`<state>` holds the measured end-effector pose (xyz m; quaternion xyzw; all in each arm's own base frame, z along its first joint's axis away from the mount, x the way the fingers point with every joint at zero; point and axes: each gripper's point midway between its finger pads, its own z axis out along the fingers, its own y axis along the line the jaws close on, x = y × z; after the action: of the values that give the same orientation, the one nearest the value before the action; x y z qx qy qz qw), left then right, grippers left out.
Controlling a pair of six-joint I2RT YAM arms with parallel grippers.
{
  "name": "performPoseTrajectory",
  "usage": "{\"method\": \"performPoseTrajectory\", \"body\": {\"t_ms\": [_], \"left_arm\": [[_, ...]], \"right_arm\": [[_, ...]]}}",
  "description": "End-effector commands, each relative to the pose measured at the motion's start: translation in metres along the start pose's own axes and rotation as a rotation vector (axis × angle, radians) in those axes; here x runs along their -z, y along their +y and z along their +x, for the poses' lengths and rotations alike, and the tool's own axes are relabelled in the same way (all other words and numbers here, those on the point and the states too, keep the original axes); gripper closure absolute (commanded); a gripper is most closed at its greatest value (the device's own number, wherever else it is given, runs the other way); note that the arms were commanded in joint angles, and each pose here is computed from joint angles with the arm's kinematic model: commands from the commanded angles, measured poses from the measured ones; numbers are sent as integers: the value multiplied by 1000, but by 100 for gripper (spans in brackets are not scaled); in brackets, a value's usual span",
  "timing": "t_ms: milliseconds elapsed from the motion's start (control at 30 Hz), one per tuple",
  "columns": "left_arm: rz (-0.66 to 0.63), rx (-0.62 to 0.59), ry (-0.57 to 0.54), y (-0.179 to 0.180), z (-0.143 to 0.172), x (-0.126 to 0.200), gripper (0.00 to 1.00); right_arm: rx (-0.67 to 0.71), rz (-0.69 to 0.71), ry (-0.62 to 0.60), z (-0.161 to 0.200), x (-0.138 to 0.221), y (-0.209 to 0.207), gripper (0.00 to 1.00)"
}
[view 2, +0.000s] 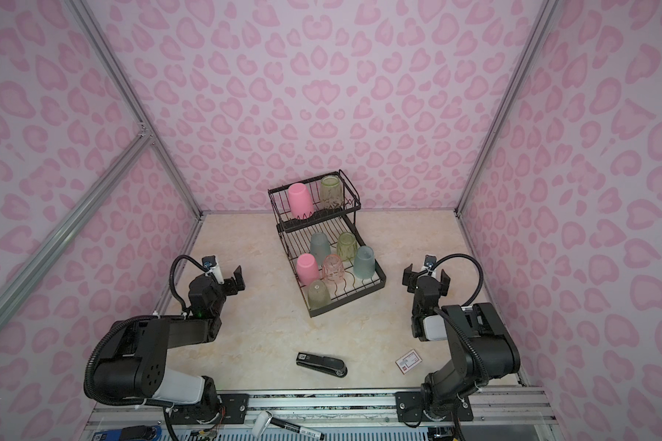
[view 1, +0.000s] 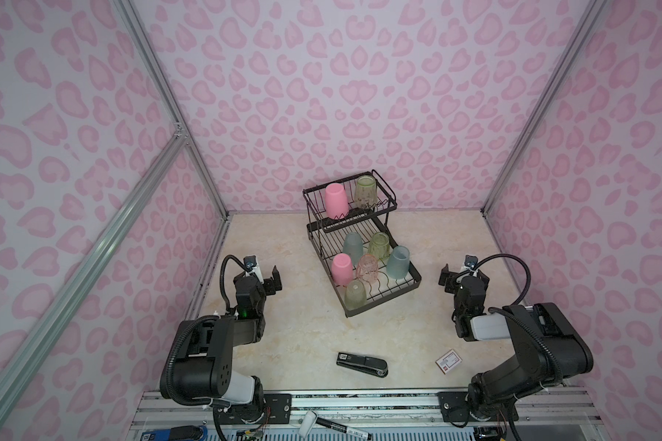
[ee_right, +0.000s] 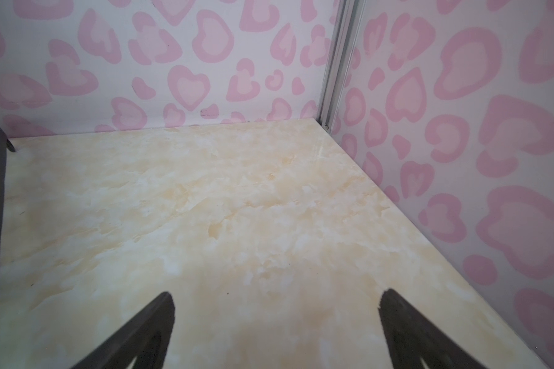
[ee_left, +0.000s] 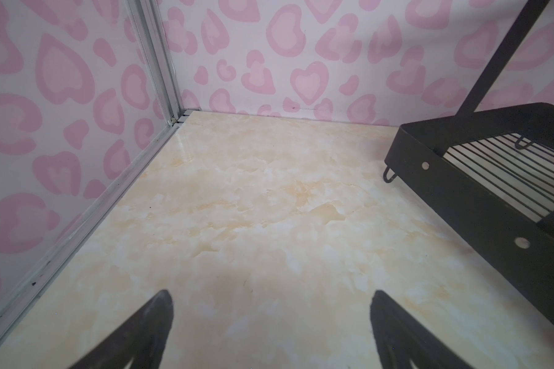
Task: Load cups into a dish rack
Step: Reset both arms
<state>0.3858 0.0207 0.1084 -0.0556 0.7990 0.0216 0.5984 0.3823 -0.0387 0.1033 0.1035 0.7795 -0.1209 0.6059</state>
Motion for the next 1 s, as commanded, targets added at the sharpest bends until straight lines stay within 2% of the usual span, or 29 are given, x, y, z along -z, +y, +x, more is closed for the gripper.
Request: {"method": "performPoseTrajectory", "body": {"t_ms": [0, 100, 300, 600, 967], "left_arm": [[-9, 2, -42, 2, -10, 1, 3], [-9, 2, -42, 2, -10, 1, 2], [-9, 2, -40, 2, -10, 1, 2], [-8, 2, -41, 2, -10, 1, 2], [-8, 1, -19, 1, -7, -5, 2]], "right_arm": [[1, 6, -13, -2, 1, -1, 0], [4, 15, -34, -3, 6, -2, 0], [-52, 60, -162, -9, 34, -19, 0], [2, 49, -19, -2, 3, -5, 0], [-13, 41, -15, -2, 1, -7, 0]]}}
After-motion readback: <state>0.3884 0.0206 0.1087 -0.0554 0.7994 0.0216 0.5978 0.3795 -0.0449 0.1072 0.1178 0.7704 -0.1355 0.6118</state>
